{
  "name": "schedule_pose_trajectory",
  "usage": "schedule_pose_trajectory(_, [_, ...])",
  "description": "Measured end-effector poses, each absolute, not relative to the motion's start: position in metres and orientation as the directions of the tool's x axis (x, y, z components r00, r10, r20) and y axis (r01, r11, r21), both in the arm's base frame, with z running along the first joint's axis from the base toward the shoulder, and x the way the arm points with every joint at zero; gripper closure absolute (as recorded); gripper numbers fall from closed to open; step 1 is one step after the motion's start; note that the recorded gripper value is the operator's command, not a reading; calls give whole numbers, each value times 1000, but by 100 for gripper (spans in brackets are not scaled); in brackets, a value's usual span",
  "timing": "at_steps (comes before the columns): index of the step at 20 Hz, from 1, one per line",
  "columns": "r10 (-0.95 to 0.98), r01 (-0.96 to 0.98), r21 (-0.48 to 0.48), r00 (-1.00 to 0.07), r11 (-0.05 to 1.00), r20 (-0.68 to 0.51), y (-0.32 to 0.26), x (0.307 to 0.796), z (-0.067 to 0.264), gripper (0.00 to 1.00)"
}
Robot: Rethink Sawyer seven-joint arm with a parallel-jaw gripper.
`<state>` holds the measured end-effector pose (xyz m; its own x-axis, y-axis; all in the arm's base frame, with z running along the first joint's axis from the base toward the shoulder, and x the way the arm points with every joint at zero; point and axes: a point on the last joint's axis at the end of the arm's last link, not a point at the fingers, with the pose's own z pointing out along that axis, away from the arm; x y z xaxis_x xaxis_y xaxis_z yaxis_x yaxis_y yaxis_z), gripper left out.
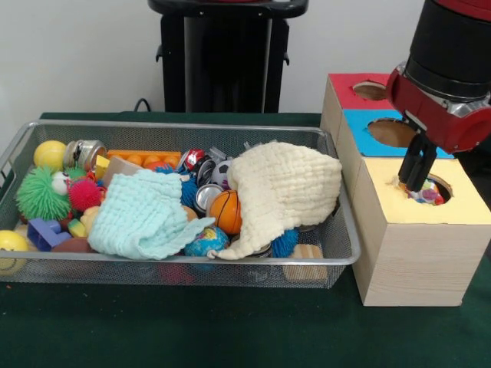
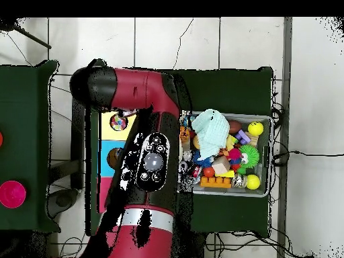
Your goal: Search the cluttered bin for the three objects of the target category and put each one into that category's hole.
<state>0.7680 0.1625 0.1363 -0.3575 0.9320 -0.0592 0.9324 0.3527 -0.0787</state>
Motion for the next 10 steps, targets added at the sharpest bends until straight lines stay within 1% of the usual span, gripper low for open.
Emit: schedule_pose_trajectory(10, [920, 920, -80, -388, 383, -55, 190, 762, 135, 100])
